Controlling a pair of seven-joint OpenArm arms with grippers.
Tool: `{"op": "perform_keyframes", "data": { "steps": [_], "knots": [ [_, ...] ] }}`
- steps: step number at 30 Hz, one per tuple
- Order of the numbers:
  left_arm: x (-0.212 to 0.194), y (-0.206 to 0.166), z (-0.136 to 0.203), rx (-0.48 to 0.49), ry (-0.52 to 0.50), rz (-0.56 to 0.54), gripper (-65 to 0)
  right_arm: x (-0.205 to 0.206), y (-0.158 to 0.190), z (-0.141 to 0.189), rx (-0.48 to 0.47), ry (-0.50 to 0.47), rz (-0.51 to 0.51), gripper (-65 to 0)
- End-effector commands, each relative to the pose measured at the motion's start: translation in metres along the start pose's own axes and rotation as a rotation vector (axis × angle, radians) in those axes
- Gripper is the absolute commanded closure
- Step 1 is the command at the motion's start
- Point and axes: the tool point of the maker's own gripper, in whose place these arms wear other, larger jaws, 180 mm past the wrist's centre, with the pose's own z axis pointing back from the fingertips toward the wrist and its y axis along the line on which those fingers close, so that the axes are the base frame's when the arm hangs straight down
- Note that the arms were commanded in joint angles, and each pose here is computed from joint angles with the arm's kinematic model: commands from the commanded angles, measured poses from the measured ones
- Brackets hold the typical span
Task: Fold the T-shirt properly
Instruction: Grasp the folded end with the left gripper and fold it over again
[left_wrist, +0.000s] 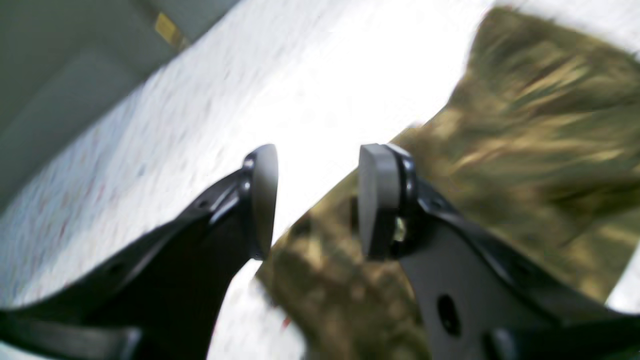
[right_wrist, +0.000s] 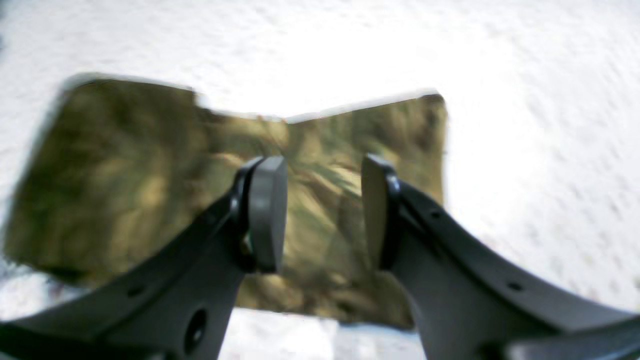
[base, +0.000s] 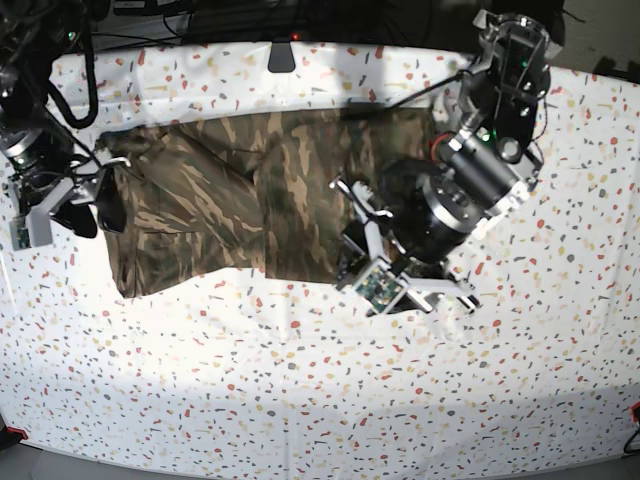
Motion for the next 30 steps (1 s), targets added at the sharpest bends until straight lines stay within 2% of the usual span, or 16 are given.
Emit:
{"op": "perform_keyframes", "data": {
  "steps": [1,4,7,9,11,13,17,20,24,28,30],
  "knots": [
    [0.01,0.01,0.003,0.027,-0.035,0.012,-25.6,0.003,-0.017,0.0,-0.026,0.002,-0.002,-25.5],
    [0.012,0.009,0.005,0.003,-0.054,0.122,-25.6,-0.026,-0.055,-0.011,-0.05,0.132,-0.076,-25.5],
    [0.031,-0.014,0.007,-0.131,-0.137,0.244,-25.6,-0.044,-0.08,-0.022,-0.016,0.214,-0.179,-25.6],
    [0.038,-0.023,0.007,-0.174,-0.159,0.272,-25.6,-0.051,-0.093,-0.028,0.015,0.244,-0.249,-30.8],
    [0.039,-0.027,0.007,-0.183,-0.159,0.271,-25.6,-0.052,-0.109,-0.033,0.027,0.228,-0.323,-38.3],
    [0.039,-0.028,0.007,-0.187,-0.157,0.269,-25.6,-0.051,-0.128,-0.038,0.008,0.188,-0.38,-42.6],
    [0.039,-0.029,0.007,-0.188,-0.158,0.27,-25.6,-0.055,-0.155,-0.047,-0.019,0.149,-0.485,-42.8],
    [0.039,-0.029,0.007,-0.188,-0.158,0.27,-25.6,-0.064,-0.155,-0.058,0.021,0.183,-0.561,-42.8],
    [0.039,-0.029,0.007,-0.188,-0.158,0.27,-25.6,-0.079,-0.132,-0.08,0.12,0.262,-0.639,-42.8],
    [0.036,-0.03,0.006,-0.19,-0.14,0.268,-25.6,-0.096,-0.105,-0.096,0.183,0.383,-0.606,-42.8],
    [0.027,-0.032,0.006,-0.197,-0.087,0.262,-25.6,-0.101,-0.092,-0.1,0.213,0.42,-0.582,-42.8]
  ]
}}
